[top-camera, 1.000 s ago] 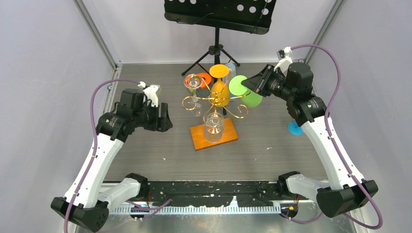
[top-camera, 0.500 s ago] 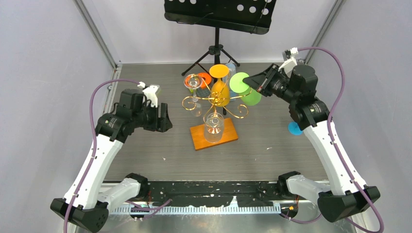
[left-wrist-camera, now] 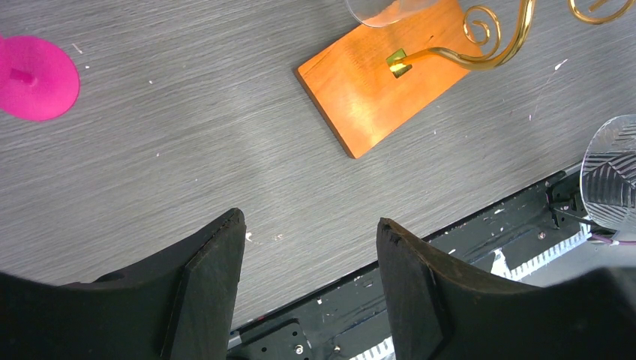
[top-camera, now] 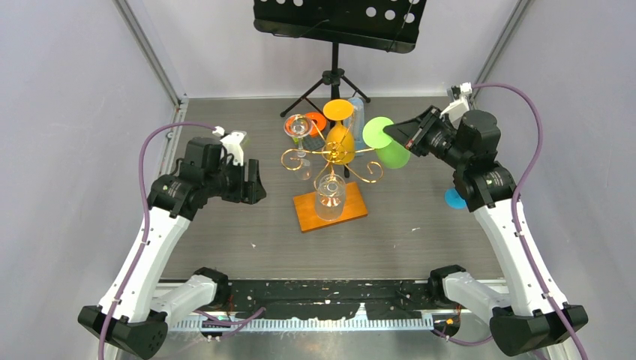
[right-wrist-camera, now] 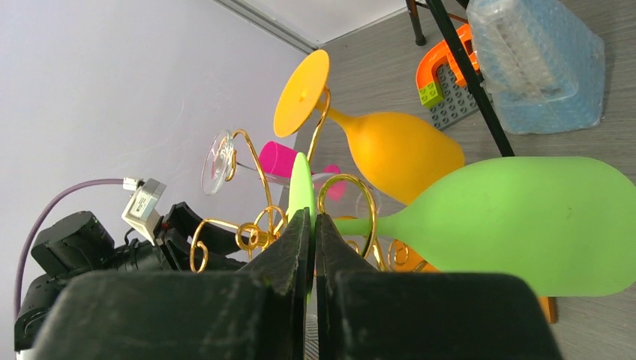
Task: Take the wine glass off the wine glass rack
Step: Pick up the wine glass from the wine rack.
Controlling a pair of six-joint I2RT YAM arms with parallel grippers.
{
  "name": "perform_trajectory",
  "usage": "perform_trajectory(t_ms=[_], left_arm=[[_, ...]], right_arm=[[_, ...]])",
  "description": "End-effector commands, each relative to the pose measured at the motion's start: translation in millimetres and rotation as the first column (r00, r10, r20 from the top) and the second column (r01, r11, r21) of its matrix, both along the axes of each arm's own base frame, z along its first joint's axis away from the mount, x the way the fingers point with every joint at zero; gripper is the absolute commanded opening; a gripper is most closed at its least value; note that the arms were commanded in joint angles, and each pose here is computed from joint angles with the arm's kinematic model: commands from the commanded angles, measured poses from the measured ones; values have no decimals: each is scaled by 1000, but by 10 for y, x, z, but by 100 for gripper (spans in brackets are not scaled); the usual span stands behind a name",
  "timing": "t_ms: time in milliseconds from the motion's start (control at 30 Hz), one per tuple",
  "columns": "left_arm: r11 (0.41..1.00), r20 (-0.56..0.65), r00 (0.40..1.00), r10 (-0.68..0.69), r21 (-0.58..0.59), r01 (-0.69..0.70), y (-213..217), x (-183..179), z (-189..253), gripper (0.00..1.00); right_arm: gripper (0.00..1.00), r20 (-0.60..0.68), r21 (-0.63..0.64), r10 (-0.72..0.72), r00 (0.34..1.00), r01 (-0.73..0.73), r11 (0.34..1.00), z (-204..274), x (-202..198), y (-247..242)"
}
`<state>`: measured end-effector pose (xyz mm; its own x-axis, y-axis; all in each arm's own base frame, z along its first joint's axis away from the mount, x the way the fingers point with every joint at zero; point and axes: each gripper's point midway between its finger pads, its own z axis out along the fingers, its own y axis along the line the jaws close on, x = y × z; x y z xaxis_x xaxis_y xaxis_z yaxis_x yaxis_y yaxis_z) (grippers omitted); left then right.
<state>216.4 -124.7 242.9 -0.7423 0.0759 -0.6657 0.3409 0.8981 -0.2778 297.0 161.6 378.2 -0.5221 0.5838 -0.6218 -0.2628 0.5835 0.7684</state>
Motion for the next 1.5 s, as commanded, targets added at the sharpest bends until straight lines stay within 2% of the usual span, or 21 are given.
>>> perform_trajectory(t_ms=[0, 233, 767, 1267, 1467], left_arm=[[1000, 55, 998, -12, -11, 13, -31, 61, 148, 64], [1000, 55, 998, -9, -10, 10, -28, 66, 140, 64], [1000, 61, 998, -9, -10, 9, -19, 51, 160, 65], [1000, 59, 998, -10, -11, 11, -18, 41, 170, 65], [1000, 59, 998, -8, -11, 9, -17, 38, 167, 66]], right_arm=[[6, 99, 9, 42, 994, -43, 999, 220, -123, 23], [6, 105, 29, 102, 989, -106, 994, 242, -207, 107], [6, 100, 48, 153, 983, -158, 986, 294, -106, 425], [6, 114, 108, 35, 993, -48, 993, 426, 204, 384], [6, 105, 127, -74, 992, 60, 990, 467, 349, 254]])
